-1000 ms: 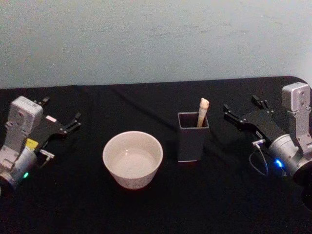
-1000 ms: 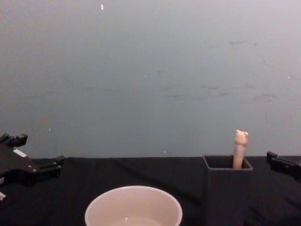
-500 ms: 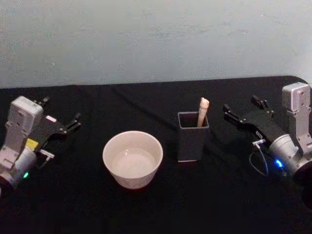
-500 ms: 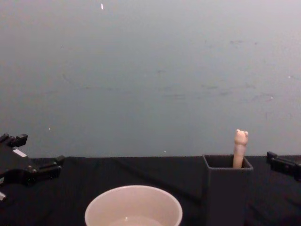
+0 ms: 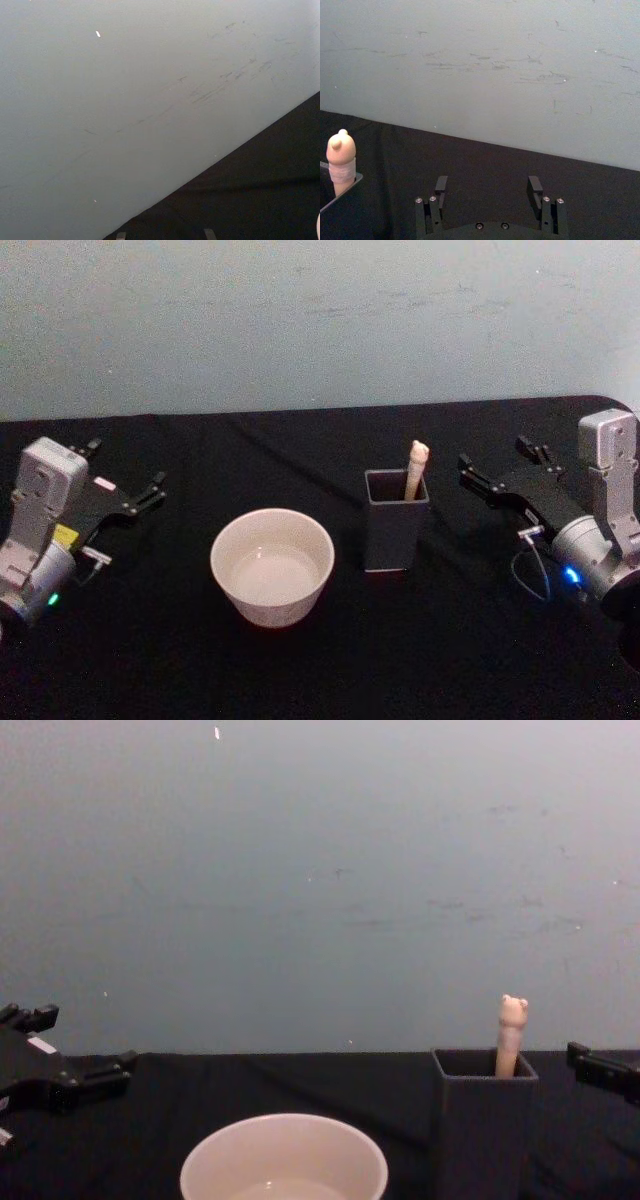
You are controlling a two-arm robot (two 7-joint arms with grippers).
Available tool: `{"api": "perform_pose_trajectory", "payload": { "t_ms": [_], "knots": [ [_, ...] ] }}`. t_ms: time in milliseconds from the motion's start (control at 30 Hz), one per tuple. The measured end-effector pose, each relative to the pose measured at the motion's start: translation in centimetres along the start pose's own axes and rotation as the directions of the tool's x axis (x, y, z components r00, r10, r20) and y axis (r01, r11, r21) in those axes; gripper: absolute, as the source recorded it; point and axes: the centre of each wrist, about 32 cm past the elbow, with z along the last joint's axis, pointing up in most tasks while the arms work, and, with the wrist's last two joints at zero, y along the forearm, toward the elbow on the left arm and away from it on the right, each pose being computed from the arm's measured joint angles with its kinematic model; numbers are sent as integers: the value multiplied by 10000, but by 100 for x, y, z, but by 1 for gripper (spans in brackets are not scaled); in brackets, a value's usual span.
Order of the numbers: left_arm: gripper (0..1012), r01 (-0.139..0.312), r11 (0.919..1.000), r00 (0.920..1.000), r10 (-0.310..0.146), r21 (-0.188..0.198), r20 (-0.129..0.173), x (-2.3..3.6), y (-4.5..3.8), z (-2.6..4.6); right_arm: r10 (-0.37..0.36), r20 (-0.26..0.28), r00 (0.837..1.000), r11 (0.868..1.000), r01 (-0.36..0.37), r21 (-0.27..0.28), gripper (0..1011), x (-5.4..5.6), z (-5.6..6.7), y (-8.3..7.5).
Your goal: Pick up the stirring spoon with one hand, stir inside the cup, then place it back in its original position.
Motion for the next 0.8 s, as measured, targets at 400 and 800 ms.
{"api": "perform_pose_trajectory", "payload": {
  "t_ms": [400,800],
  "knots": [
    [1001,0,10000,10000,0,0,0,0,0,0,0,0,10000,10000,0,-1,1000,0,0,0],
    [1001,-1,10000,10000,1,0,0,0,0,0,0,0,10000,10000,0,-1,1000,0,0,0]
  ]
}}
